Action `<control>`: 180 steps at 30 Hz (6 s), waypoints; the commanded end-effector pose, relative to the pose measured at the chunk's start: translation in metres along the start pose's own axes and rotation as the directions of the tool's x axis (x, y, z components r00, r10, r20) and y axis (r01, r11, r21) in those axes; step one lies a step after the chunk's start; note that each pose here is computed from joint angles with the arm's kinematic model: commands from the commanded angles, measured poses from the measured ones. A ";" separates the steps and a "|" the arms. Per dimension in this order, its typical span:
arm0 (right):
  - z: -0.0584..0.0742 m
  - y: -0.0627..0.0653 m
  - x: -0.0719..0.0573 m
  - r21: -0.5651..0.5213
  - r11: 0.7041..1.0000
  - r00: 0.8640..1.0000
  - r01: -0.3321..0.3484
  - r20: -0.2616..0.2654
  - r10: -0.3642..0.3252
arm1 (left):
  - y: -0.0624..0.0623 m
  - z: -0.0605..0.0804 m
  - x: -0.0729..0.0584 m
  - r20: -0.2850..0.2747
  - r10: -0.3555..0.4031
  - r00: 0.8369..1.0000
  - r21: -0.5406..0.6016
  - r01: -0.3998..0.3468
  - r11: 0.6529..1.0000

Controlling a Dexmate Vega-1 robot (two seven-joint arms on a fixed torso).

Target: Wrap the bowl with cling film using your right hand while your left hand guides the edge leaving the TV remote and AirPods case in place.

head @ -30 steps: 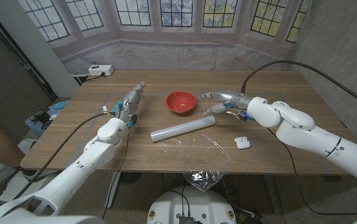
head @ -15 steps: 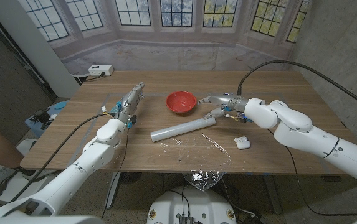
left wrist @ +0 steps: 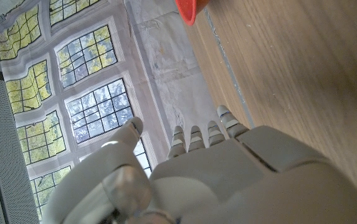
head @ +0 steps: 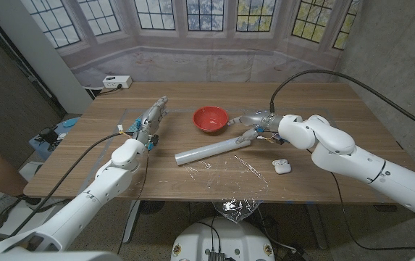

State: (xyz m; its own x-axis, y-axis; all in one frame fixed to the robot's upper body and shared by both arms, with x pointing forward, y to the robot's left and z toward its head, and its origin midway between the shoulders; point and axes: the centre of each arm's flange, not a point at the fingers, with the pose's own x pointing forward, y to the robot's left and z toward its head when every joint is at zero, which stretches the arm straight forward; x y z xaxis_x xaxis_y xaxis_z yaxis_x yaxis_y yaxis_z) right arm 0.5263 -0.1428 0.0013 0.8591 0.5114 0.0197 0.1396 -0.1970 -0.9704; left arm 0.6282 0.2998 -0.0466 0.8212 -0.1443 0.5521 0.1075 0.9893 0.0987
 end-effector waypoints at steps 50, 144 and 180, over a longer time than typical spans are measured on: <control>0.017 0.017 0.036 -0.169 0.983 0.997 -0.071 -0.034 0.066 | -0.008 -0.015 0.016 -0.054 -0.002 0.999 -0.016 0.001 1.000; 0.002 0.043 0.033 -0.132 0.986 0.994 0.106 0.048 -0.100 | -0.020 -0.020 0.009 -0.077 0.018 0.997 -0.009 -0.019 1.000; 0.001 0.022 0.013 -0.056 0.970 0.970 0.235 0.070 -0.231 | -0.022 -0.023 0.014 -0.085 0.010 0.996 -0.014 -0.012 1.000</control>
State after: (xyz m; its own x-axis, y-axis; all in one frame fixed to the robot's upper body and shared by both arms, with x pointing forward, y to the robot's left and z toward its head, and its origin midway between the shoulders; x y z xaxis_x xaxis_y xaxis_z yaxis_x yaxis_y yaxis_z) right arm 0.5474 -0.1398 -0.0275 0.7854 0.5889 0.1906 0.3373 -0.1490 -0.9295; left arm 0.6495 0.2760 -0.0606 0.8678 -0.1299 0.4797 0.1044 0.9914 0.0796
